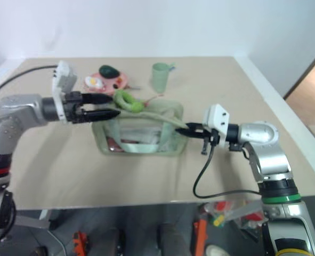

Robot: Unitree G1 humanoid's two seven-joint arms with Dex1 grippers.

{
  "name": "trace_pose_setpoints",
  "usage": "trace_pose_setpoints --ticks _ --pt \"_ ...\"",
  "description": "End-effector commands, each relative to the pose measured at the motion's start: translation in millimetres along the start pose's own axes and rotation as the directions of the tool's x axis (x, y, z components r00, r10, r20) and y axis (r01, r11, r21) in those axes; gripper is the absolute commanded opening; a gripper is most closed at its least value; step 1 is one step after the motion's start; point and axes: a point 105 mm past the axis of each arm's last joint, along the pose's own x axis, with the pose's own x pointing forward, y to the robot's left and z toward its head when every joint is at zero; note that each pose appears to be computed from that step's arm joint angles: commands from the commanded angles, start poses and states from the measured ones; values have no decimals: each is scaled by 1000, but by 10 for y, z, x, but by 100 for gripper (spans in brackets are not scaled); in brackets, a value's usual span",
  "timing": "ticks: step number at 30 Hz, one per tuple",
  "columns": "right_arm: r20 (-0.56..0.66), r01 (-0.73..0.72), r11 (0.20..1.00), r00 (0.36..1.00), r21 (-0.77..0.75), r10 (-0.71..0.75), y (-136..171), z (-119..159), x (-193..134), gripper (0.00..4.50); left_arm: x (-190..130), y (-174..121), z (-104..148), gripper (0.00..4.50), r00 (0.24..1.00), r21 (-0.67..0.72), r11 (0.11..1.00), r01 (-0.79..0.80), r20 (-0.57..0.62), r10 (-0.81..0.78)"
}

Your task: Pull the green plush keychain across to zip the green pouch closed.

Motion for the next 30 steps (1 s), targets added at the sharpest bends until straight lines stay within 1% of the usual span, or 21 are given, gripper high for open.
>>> trace_pose_setpoints --ticks 1,2,4,7,10,14,15,16,19,21,22,26,27,28,29,30 --pt "-3 5 1000 1000 -14 -5 -40 15 -29 0 -181 4 54 445 998 2 999 -45 33 45" --pt "-2 4 1000 1000 -14 -4 -40 16 -27 0 -237 54 10 445 995 -8 996 -91 46 92" --pt "1 2 1000 1000 -13 -2 -39 18 -23 0 -313 92 -117 445 987 -4 988 -155 32 155" --pt "5 -3 1000 1000 -12 3 -28 27 -1 0 -346 50 -276 445 975 2 976 -219 46 219" --pt "6 -6 1000 1000 -12 6 -24 31 17 0 -292 3 -397 445 964 25 966 -258 70 256" --pt "6 -8 1000 1000 -15 8 -40 39 41 0 -140 -48 -446 445 962 0 969 -247 119 245" --pt "6 -8 1000 1000 -16 8 -44 43 45 0 -111 -61 -444 390 962 -14 971 -238 131 238" --pt "6 -9 1000 1000 -15 9 -47 49 48 0 -88 -50 -442 366 959 -9 969 -246 139 245" --pt "6 -22 1000 1000 4 22 -37 56 54 0 -48 -22 -476 260 955 -18 965 -260 146 260" --pt "10 -41 997 999 64 40 -15 72 53 73 -33 -15 -496 196 953 -27 965 -262 153 263" --pt "15 -50 994 999 95 48 -3 91 51 100 -29 -10 -489 161 951 -34 964 -263 162 265" --pt "23 -61 994 998 92 59 15 210 32 238 -12 -22 -443 26 945 -57 965 -255 195 262" --pt "21 -67 994 998 90 65 20 231 27 267 -10 -26 -441 1 945 -60 965 -254 197 261" --pt "37 -93 992 995 88 90 34 357 36 305 -5 -36 -452 0 946 -60 966 -253 194 259" --pt "99 -102 992 991 77 95 3 613 88 348 4 -52 -471 0 948 -61 967 -249 189 256" --pt "144 -120 990 984 68 109 -10 843 138 378 16 -66 -484 0 949 -65 967 -245 186 253"
